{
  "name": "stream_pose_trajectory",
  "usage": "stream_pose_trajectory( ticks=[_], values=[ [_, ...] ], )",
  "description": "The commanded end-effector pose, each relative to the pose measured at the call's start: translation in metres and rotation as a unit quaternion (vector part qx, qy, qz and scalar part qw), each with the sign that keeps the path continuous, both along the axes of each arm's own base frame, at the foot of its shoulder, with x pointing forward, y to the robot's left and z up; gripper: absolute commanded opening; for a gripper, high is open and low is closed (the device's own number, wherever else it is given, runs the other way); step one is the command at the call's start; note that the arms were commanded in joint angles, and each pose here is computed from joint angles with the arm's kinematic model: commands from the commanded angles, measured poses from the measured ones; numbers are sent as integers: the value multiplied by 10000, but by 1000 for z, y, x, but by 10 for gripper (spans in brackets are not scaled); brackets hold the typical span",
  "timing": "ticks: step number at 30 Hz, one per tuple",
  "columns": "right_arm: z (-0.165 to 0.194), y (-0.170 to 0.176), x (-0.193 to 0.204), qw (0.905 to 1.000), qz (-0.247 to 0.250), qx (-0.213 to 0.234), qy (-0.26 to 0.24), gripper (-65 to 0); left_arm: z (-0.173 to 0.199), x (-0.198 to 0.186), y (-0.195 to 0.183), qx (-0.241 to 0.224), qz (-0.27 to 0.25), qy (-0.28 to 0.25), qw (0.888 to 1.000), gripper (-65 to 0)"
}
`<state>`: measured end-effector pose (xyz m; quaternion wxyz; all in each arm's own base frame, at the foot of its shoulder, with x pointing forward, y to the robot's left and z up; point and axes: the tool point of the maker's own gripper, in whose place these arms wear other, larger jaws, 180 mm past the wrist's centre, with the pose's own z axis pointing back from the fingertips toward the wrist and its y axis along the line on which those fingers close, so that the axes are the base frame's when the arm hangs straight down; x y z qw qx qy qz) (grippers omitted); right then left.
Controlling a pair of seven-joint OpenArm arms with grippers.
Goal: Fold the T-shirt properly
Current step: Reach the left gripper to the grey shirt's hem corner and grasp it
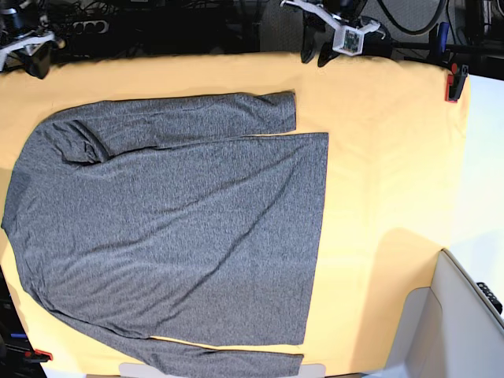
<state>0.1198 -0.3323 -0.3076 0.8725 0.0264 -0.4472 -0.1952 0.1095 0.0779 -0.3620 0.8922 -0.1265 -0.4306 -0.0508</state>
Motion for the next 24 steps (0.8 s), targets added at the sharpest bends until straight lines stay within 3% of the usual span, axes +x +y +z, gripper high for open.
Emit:
stream_pose_trajectory(
  ticks=[1,3,7,12,15,18,24],
  values=[
    [19,-9,7,9997,26,-116,-234,-448,3,0,-6,-326,70,152,9993,-456],
    [31,-26,3,9994,-82,-228,-233,-412,1,6,-11,-702,159,363,9967,-450],
    [48,-50,-2,9984,-256,-473,-194,-411,3,22,-20,-1563,206,750,9846,-448],
    [27,-87,-15,9945,-1033,73,-148,-411,22,50,-38,-2847,76,1162,9515,-440],
    [10,-101,-13,9916,-1230,390,-127,-410,35,66,-48,-3382,-59,1302,9320,-390],
    [-3,-108,-11,9883,-1393,608,-131,-410,40,76,-54,-3634,-162,1382,9212,-354],
    [-9,-117,-2,9867,-1526,546,-75,-409,19,76,-47,-3550,1,1600,9211,-354]
  ],
)
